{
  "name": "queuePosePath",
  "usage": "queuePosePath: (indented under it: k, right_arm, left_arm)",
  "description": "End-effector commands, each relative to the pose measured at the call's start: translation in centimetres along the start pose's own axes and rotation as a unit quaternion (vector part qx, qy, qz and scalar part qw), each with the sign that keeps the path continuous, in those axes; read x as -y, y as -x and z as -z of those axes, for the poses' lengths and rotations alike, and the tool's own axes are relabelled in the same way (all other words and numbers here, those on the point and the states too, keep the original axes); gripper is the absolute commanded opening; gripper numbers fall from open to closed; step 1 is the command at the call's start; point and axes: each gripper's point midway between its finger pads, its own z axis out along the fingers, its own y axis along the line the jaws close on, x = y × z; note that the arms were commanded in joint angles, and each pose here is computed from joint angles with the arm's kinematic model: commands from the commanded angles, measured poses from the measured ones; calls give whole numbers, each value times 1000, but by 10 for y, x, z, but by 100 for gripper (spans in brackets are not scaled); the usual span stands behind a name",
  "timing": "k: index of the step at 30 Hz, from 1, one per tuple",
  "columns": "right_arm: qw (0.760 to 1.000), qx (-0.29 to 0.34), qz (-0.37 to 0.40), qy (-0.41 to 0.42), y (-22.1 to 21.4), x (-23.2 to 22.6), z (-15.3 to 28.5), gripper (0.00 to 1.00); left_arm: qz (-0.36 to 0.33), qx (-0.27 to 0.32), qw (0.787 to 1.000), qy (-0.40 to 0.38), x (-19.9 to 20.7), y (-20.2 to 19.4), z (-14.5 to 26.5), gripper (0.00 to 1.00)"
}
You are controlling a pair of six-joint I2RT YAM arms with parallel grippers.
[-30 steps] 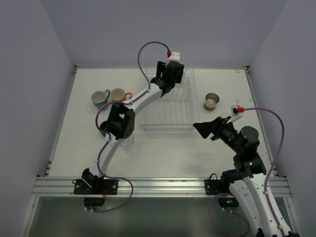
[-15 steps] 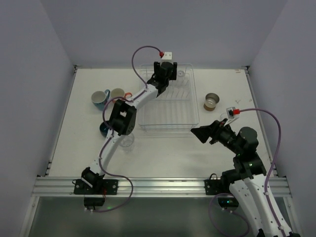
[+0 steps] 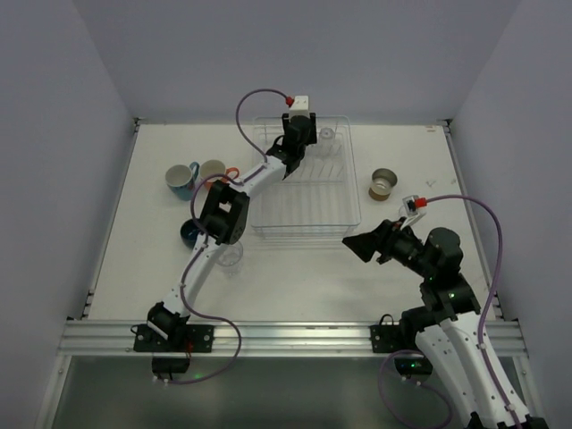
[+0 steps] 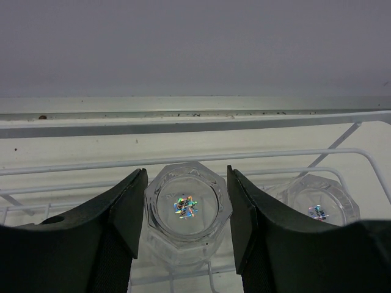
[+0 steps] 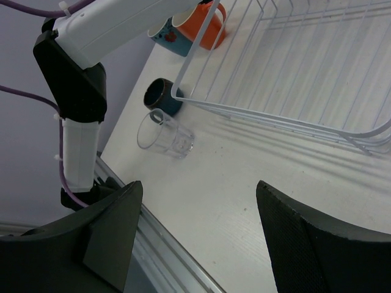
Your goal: Unload the cups from the dish rack
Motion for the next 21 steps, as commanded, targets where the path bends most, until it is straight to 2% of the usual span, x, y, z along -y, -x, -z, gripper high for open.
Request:
queuePosePath:
  k: [1, 6, 16, 21]
  right_arm:
    - [1000, -7, 11, 13, -2, -5, 0, 77]
    - [1000, 1, 13, 11, 3, -7, 1, 77]
    - [1000, 6, -8, 12, 0, 2, -10, 77]
    - [1000, 3, -13, 6, -4, 8, -15, 77]
  left_arm:
    - [4, 57, 998, 6, -1, 44, 3, 42]
    - [-22, 46, 999, 9, -7, 39, 11, 29]
    - [4, 131, 990, -46, 14, 139, 69, 27]
    - [-5, 150, 988, -45, 12, 156, 79, 24]
